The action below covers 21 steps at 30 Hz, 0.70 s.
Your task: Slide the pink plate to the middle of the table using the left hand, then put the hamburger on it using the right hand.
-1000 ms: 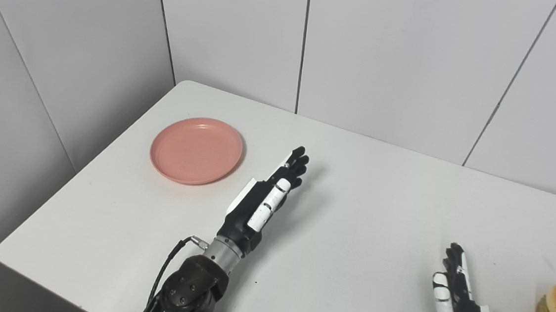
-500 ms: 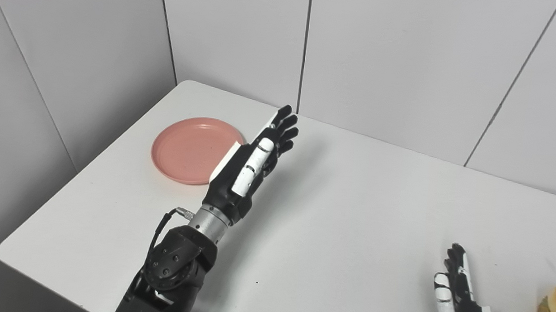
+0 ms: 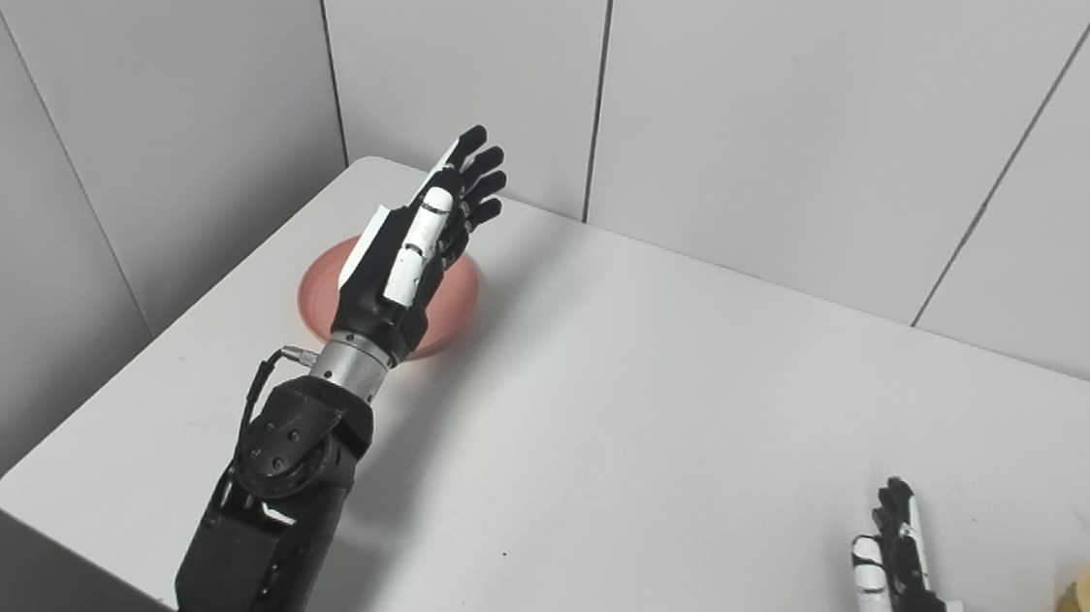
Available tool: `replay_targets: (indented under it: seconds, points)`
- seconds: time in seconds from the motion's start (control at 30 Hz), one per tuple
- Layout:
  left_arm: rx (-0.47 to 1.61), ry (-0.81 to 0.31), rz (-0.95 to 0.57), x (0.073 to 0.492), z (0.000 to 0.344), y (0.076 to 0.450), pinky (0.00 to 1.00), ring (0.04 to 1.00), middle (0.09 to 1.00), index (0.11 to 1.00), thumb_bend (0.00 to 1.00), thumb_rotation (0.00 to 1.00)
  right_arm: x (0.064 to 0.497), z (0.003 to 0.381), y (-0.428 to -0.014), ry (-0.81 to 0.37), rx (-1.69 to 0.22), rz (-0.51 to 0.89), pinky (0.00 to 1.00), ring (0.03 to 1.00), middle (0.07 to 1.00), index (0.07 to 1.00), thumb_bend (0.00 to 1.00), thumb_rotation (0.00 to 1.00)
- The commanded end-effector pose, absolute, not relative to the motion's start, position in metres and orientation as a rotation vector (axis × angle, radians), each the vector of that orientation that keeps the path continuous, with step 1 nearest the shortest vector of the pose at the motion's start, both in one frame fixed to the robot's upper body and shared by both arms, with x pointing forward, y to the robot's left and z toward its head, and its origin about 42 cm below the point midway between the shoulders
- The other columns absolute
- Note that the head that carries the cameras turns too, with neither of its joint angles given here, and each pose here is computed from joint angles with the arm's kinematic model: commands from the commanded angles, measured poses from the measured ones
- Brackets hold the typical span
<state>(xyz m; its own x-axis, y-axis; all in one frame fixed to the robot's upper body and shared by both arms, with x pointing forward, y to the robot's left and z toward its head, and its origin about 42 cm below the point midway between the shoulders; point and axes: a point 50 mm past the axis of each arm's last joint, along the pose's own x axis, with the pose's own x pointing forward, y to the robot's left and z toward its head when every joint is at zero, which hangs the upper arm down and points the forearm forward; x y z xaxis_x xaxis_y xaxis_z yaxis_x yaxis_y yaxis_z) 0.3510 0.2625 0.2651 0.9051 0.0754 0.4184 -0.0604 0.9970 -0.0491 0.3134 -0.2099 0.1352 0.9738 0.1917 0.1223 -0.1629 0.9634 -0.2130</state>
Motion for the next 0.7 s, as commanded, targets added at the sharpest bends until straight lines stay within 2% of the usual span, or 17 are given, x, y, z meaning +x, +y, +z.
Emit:
replay_targets:
  seconds: [0.0,0.4,0.57,0.67]
  points:
    - [-0.031,-0.525,0.087,0.354,0.288,0.271,0.96,0.952,0.962,0.952,0.43,1.00,0.314,0.131,-0.212,-0.128,-0.210,0.181,1.00,1.000,1.000,1.000,0.22,1.00]
    - [-0.016,-0.537,0.183,0.362,0.303,0.329,0.95,0.948,0.952,0.946,0.41,1.00,0.314,0.131,-0.212,-0.124,-0.210,0.181,1.00,1.000,1.000,1.000,0.22,1.00]
    - [-0.047,-0.518,0.210,0.367,0.304,0.346,0.88,0.948,0.948,0.936,0.42,1.00,0.314,0.130,-0.212,-0.122,-0.203,0.179,1.00,1.000,1.000,1.000,0.22,1.00]
    - [-0.037,-0.507,0.233,0.371,0.303,0.358,0.91,0.941,0.943,0.933,0.41,1.00,0.313,0.130,-0.212,-0.127,-0.214,0.179,1.00,1.000,1.000,1.000,0.22,1.00]
